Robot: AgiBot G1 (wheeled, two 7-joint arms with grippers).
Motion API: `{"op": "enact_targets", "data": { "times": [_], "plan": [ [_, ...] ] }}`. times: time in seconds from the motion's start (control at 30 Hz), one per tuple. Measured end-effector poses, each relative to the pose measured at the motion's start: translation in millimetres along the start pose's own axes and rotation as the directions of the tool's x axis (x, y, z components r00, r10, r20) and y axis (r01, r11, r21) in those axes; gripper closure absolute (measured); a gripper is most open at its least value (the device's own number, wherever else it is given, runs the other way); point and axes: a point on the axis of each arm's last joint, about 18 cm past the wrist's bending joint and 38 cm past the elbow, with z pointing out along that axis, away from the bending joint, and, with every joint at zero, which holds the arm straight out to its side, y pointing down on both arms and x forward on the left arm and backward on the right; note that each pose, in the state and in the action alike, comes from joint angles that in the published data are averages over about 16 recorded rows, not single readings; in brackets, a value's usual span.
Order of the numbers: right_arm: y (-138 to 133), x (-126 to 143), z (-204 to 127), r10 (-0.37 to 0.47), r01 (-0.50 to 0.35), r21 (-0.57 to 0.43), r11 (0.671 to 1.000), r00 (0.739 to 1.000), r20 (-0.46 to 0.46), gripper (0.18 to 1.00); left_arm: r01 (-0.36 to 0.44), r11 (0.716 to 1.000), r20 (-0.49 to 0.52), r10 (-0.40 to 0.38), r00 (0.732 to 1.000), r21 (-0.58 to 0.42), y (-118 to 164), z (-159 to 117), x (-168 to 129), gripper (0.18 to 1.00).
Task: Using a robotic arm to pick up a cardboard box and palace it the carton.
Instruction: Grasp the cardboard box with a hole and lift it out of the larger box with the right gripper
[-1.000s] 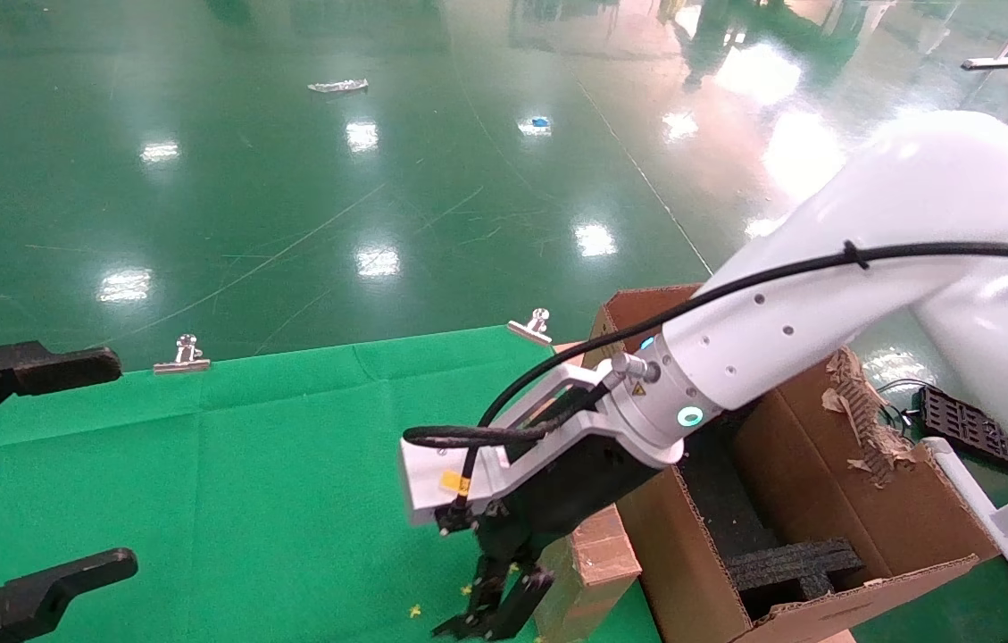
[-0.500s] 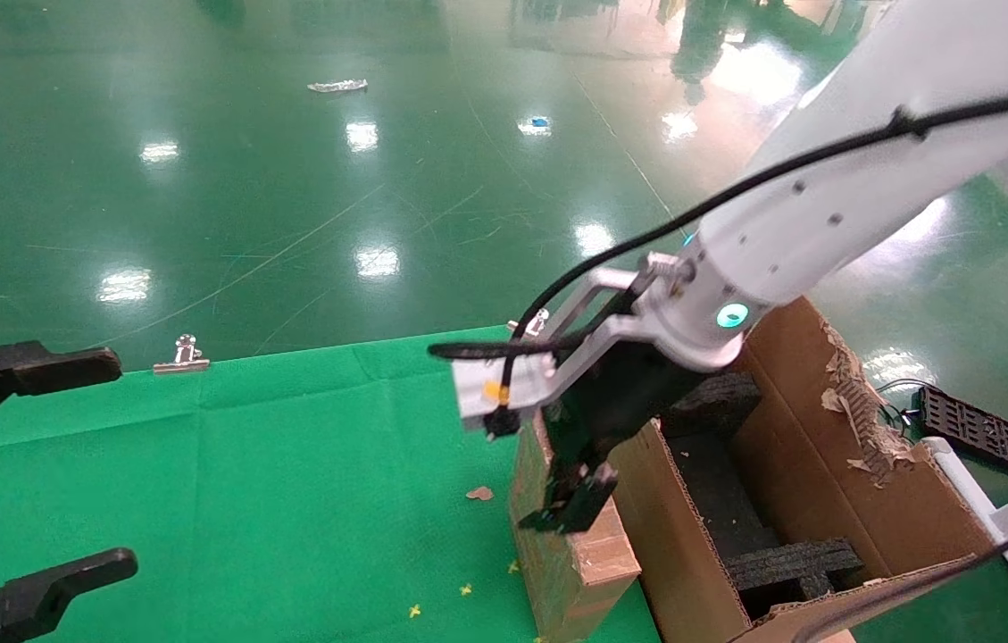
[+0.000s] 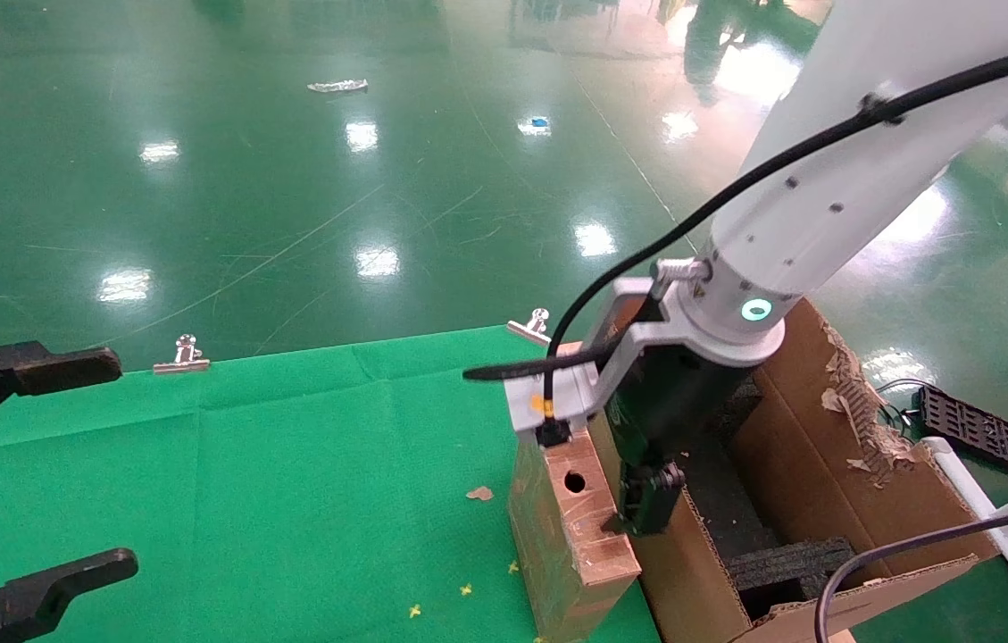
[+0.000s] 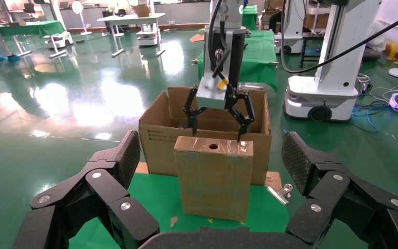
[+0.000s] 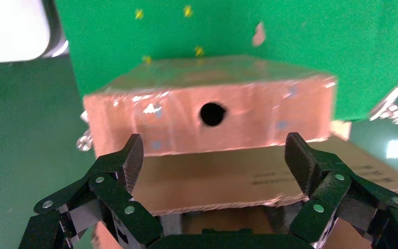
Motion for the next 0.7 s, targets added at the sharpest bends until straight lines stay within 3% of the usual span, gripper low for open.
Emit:
{"op": "enact_targets", "data": {
  "times": [0.3,0.47,0.6,0.7],
  "plan": [
    [-4.4,-1.0,4.1,0.037,-0.036,-0.073,0.997,0.999,0.014,0.178,0.0,1.0,0.0,0.0,1.0,0.0,0.0,0.0,0.0,0.184],
    [-4.3,3.9,1.3,0.13,-0.131,-0.075,0.989,0.991,-0.019,0.178,0.0,1.0,0.0,0.0,1.0,0.0,0.0,0.0,0.0,0.184],
    [-2.0,7.5,-0.4,0.265,-0.266,-0.05,0.963,0.964,-0.03,0.178,0.0,1.0,0.0,0.0,1.0,0.0,0.0,0.0,0.0,0.184],
    [1.6,11.4,-0.4,0.396,-0.397,-0.025,0.917,0.918,-0.025,0.178,0.0,1.0,0.0,0.0,1.0,0.0,0.0,0.0,0.0,0.184]
  ]
}}
